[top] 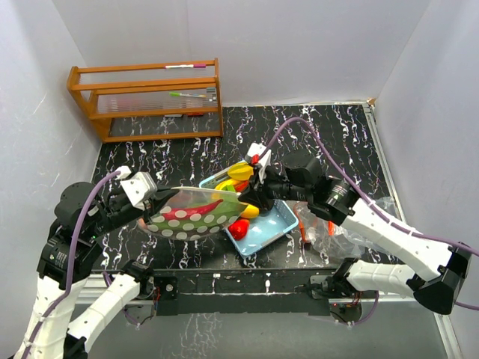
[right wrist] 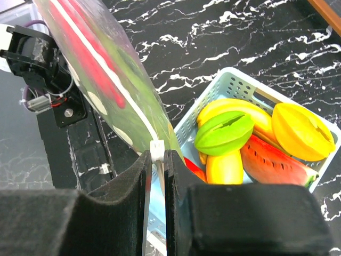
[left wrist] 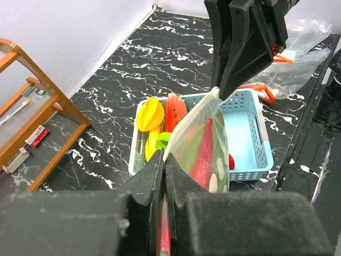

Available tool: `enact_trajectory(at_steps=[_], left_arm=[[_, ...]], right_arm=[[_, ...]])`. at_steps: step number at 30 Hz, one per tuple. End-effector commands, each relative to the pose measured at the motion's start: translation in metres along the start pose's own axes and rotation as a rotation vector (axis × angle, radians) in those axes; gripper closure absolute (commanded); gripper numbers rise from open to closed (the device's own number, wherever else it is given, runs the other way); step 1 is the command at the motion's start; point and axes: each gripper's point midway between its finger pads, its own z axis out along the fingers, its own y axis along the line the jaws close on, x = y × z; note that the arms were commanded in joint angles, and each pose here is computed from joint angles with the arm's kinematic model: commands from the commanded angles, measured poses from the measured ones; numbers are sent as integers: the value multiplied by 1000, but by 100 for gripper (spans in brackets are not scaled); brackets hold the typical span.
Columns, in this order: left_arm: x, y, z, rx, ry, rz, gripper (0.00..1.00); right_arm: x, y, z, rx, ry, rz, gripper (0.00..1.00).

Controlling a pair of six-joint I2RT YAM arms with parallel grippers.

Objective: Place the food in the zip-top bag and seal the zipper
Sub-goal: Zip the zipper food storage bag at the center of the board.

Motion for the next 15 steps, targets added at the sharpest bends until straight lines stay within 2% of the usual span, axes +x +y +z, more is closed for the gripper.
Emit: enact_trajectory(at_steps=[1,15], left_arm=[[-39,12,-14,-75,-103,91,100],[-43,26,-19,-162,-110,102,100]], right_arm=[[8,-15,-12,72,19,-3,92],[22,-18,-19,85,44,15,92]])
